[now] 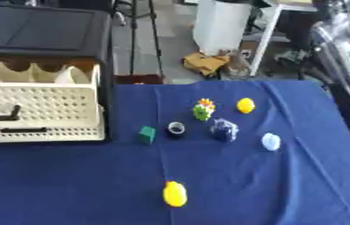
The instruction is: Pick up objects from table and place into drawer.
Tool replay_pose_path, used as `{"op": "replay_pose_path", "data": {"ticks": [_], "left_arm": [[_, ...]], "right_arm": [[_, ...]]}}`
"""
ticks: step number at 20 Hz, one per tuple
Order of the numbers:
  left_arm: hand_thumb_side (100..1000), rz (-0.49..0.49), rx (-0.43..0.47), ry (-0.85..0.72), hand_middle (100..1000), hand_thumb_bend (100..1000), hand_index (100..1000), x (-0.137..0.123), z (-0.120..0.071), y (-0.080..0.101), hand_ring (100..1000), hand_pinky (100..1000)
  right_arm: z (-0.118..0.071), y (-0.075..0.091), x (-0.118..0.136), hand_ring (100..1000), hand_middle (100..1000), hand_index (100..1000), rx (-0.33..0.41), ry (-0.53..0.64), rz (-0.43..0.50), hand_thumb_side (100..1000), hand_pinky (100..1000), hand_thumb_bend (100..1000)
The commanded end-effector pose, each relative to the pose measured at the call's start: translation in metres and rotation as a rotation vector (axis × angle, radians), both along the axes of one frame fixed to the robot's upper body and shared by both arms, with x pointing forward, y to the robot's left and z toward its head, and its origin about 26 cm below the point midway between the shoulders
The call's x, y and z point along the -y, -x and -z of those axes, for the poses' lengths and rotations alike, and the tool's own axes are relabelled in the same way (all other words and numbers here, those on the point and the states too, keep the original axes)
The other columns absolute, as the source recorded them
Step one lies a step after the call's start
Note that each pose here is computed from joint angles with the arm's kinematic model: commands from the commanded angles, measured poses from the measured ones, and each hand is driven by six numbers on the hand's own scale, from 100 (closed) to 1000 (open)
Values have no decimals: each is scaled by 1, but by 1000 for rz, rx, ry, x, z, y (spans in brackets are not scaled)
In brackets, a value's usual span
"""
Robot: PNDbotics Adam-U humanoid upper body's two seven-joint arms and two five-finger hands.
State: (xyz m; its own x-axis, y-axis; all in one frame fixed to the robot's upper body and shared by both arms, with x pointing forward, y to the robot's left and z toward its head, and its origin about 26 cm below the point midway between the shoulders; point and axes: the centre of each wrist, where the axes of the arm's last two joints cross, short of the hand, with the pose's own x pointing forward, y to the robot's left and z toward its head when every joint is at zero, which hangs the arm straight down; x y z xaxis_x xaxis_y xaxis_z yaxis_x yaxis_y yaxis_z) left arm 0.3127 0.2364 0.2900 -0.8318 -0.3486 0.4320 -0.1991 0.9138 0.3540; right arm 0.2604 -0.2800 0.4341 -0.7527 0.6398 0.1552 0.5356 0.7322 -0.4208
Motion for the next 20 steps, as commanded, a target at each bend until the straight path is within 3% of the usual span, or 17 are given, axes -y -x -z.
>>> {"op": "replay_pose_path", "data": {"ticks": [1, 3, 4, 8, 10, 11, 13, 16, 20], "left_arm": [[951, -81, 82, -42, 709, 100, 884, -14, -13, 5, 765, 596], [931, -123, 104, -77, 677, 100, 856, -20, -15, 6, 727, 548], [930, -148, 114, -102, 674, 100, 855, -24, -16, 7, 722, 542], [904, -235, 125, -248, 617, 100, 801, -40, -17, 11, 576, 366], [892, -266, 115, -350, 591, 100, 798, -48, -16, 13, 415, 158], [890, -282, 107, -411, 574, 100, 798, -53, -17, 14, 350, 100], [890, -297, 74, -533, 547, 100, 812, -60, -17, 17, 258, 100], [921, -304, -58, -845, 583, 100, 863, -69, -19, 21, 261, 100], [951, -278, -238, -1166, 655, 100, 882, -72, -22, 23, 352, 121]], "right_arm": [[-7, 13, 20, 774, 593, 778, 107, -61, -15, 968, 511, 173], [1, 10, 28, 748, 582, 769, 128, -96, -63, 954, 479, 100], [5, 9, 31, 746, 582, 769, 134, -123, -84, 954, 477, 100], [23, 3, 44, 724, 572, 756, 151, -177, -144, 954, 454, 100], [31, 1, 50, 728, 576, 754, 163, -183, -154, 945, 459, 100], [35, 0, 53, 730, 578, 754, 169, -186, -154, 941, 460, 100], [45, -2, 57, 734, 576, 754, 175, -182, -146, 946, 463, 100], [59, -7, 60, 735, 575, 750, 162, -173, -149, 942, 466, 100], [67, -11, 58, 736, 576, 747, 156, -186, -171, 954, 480, 100]]}}
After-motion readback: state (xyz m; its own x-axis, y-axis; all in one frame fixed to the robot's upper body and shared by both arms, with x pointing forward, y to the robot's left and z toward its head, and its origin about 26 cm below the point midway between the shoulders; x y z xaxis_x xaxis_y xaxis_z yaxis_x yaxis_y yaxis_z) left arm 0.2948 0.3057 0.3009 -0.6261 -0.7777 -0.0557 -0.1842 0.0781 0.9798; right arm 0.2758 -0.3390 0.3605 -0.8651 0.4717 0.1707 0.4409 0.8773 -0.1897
